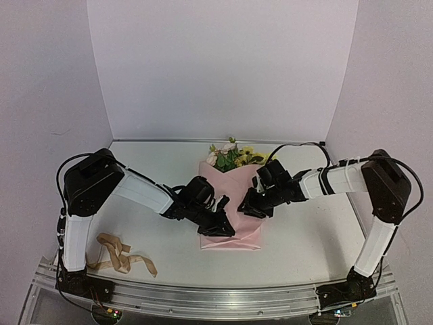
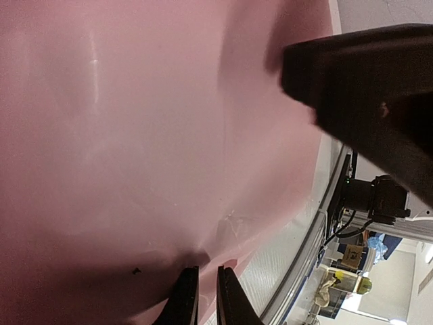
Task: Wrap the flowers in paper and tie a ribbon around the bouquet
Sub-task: Press the fold line on the folded wrapping paper.
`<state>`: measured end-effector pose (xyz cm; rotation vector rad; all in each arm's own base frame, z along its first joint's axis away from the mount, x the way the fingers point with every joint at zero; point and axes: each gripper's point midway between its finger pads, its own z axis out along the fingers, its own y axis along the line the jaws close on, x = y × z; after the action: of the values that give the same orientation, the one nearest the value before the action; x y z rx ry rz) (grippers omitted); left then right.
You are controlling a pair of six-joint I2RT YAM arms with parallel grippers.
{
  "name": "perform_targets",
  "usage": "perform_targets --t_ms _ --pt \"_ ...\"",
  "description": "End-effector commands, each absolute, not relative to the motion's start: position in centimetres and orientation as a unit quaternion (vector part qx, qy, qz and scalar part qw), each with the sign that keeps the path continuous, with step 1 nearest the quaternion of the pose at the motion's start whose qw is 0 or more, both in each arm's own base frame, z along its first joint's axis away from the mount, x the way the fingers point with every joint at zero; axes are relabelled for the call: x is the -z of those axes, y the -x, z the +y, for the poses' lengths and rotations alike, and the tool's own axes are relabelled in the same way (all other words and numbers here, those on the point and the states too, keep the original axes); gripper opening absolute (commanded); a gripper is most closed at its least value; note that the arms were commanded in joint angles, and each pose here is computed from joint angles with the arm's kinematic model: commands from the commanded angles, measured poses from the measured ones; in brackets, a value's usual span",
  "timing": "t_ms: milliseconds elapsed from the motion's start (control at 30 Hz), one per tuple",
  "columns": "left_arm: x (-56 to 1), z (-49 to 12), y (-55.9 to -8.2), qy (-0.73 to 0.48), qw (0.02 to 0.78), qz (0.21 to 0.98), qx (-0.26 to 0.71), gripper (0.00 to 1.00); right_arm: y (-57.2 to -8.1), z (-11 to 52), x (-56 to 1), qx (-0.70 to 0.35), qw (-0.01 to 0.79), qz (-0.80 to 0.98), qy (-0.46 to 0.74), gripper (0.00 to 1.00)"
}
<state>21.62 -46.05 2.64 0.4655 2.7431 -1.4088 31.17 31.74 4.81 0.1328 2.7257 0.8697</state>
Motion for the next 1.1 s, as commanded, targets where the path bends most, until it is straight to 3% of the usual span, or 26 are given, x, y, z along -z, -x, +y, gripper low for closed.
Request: perform_targets --t_ms 0,233,400,867,1067 --pt "-2.3 -45.8 -22.6 -0.146 0.025 0.887 0.437 0.12 -32.2 30.5 -3.0 -0.303 0.134 0.942 -0.063 0.30" --pt "-2.8 -45.6 -22.8 -0.144 0.032 0.886 0.440 0.12 -31.6 30.1 -6.1 -0.339 0.158 0.924 -0.081 0.32" --pt "-3.1 -45.9 -22.9 -0.144 0.034 0.883 0.446 0.12 -28.3 31.5 -7.7 -0.351 0.165 0.919 -0.063 0.33" --pt "-4.7 -45.2 -22.8 -0.144 0.048 0.874 0.461 0.16 -24.3 30.9 0.7 -0.327 0.110 0.930 -0.123 0.15" --pt "-6.8 -43.6 -21.3 -0.153 0.044 0.848 0.506 0.20 -23.6 29.9 2.2 -0.309 0.104 0.936 -0.132 0.14"
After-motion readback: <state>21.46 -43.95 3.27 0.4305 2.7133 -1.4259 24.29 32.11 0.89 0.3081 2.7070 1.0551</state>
